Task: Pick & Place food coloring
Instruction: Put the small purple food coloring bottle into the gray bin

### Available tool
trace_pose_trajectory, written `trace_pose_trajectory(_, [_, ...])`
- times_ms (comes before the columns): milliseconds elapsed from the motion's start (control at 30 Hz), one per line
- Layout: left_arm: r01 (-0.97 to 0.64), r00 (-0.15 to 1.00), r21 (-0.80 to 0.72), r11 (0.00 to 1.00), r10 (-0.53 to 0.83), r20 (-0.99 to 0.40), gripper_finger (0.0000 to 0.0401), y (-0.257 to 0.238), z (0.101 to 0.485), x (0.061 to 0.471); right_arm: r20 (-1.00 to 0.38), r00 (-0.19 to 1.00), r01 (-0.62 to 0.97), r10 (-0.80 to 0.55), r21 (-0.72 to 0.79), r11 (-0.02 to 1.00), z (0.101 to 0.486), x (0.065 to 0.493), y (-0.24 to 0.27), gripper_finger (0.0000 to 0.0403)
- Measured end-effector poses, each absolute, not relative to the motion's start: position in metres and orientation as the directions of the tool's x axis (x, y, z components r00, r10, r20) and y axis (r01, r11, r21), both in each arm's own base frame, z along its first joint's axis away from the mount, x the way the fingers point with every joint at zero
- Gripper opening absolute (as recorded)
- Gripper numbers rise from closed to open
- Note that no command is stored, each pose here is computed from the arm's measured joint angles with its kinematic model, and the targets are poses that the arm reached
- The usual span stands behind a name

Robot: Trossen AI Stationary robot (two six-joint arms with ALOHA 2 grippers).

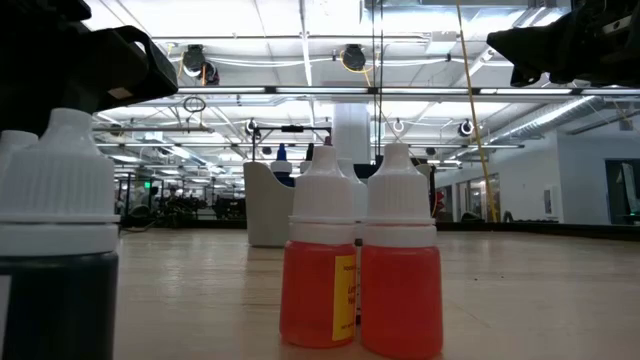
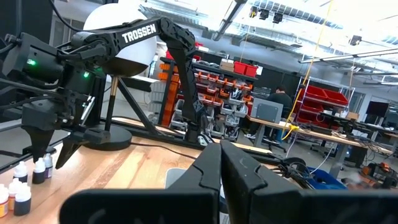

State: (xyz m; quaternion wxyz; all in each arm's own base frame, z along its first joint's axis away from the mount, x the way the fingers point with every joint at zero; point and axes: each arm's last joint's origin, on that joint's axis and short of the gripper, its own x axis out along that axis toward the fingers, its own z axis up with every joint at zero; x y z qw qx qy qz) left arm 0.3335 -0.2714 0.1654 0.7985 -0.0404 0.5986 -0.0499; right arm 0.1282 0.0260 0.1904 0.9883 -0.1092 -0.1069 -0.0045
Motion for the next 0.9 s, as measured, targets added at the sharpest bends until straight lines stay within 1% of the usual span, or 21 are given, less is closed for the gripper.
trace_pose_trajectory(267, [0.035,0.271,-0.121,0.992,-0.126,-0.954,0.0115,-0.271,0.165,0.333,0.212,0.977,0.032,0.014,-0.214,0.976,0.190,0.128,0.026,0.0000])
trace_pose_trajectory(467, [0.037,0.272,-0.121,0.992,-0.126,-0.954,0.0074,-0.271,0.165,0.333,0.212,0.977,0.032,0.014,-0.215,0.976,0.190,0.128,0.026,0.0000])
trace_pose_trajectory(567, [0.038,0.260,-0.133,0.990,-0.139,-0.956,0.0066,-0.271,0.165,0.333,0.212,0.977,0.032,0.014,-0.214,0.976,0.190,0.128,0.026,0.0000])
trace_pose_trajectory(633, [0.031,0.221,-0.138,0.990,-0.142,-0.965,0.0064,-0.268,0.166,0.332,0.212,0.977,0.032,0.014,-0.214,0.976,0.190,0.128,0.026,0.0000])
trace_pose_trajectory(800, [0.000,0.084,0.003,1.000,0.003,-0.996,0.0063,-0.249,0.182,0.328,0.212,0.977,0.032,0.014,-0.213,0.977,0.190,0.128,0.026,0.0000])
trace_pose_trajectory(900, [0.023,0.065,0.065,0.998,0.064,-0.996,0.0064,-0.233,0.197,0.337,0.212,0.977,0.032,0.014,-0.213,0.977,0.190,0.128,0.026,0.0000])
